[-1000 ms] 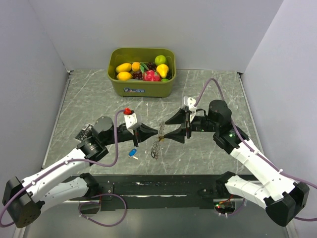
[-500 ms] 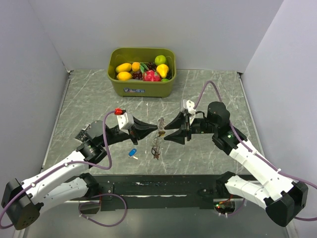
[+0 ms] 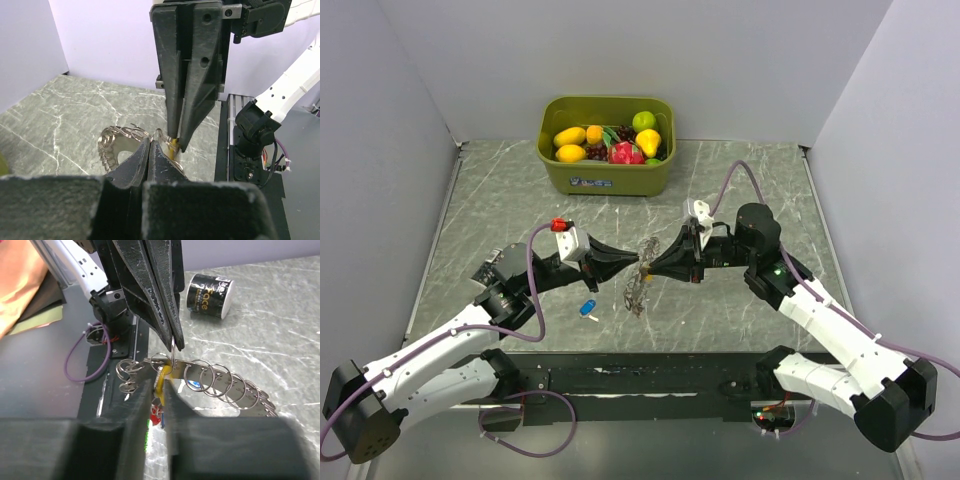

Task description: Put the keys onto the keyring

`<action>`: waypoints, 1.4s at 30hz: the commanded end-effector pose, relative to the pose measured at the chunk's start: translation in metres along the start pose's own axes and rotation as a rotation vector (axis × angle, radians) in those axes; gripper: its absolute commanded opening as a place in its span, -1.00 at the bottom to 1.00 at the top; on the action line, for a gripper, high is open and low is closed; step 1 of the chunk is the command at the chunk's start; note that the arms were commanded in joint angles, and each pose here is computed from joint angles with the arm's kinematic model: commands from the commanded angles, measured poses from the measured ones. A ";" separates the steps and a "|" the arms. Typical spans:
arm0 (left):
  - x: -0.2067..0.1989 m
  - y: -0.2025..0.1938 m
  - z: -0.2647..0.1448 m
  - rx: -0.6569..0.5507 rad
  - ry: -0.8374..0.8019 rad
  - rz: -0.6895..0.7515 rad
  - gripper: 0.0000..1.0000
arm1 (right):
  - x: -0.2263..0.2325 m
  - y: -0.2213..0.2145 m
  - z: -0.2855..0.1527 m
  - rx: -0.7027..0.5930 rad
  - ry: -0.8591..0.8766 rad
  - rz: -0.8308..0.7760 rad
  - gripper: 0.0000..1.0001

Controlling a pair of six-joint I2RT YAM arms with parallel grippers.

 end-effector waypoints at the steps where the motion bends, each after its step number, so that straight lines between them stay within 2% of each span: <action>1: -0.010 0.031 0.004 -0.107 -0.048 0.062 -0.98 | -0.002 0.006 0.000 -0.033 0.007 -0.033 -0.82; 4: -0.011 0.031 0.003 -0.110 -0.047 0.065 -0.98 | -0.001 0.004 0.000 -0.034 0.008 -0.029 -1.00; 33: -0.014 0.037 0.003 -0.143 -0.063 0.055 -0.98 | -0.003 -0.015 0.009 0.030 0.021 0.027 -1.00; 34: -0.014 0.036 0.003 -0.139 -0.059 0.053 -0.98 | -0.002 -0.012 0.008 0.025 0.016 0.019 -0.97; 35: -0.014 0.035 0.003 -0.131 -0.054 0.054 -0.98 | -0.001 -0.010 0.006 0.022 0.007 0.013 -0.72; 37: -0.013 0.035 0.003 -0.127 -0.047 0.054 -0.98 | 0.002 -0.002 0.002 -0.001 -0.021 -0.022 -0.50; 38: -0.013 0.035 0.002 -0.127 -0.047 0.056 -0.98 | 0.003 0.001 0.000 -0.009 -0.035 -0.034 -0.26; 42: -0.013 0.032 0.002 -0.115 -0.051 0.053 -0.98 | 0.009 0.016 -0.008 -0.050 -0.083 -0.095 0.14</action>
Point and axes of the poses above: each gripper's point midway between its finger pads, its own z axis out along the fingers, its own x axis along the line the jaws close on, y = z × x, the point moved 10 cm from there along -z, back along the fingers, and after that the axes turned 14 degrees about -z, right-handed, at the moved point
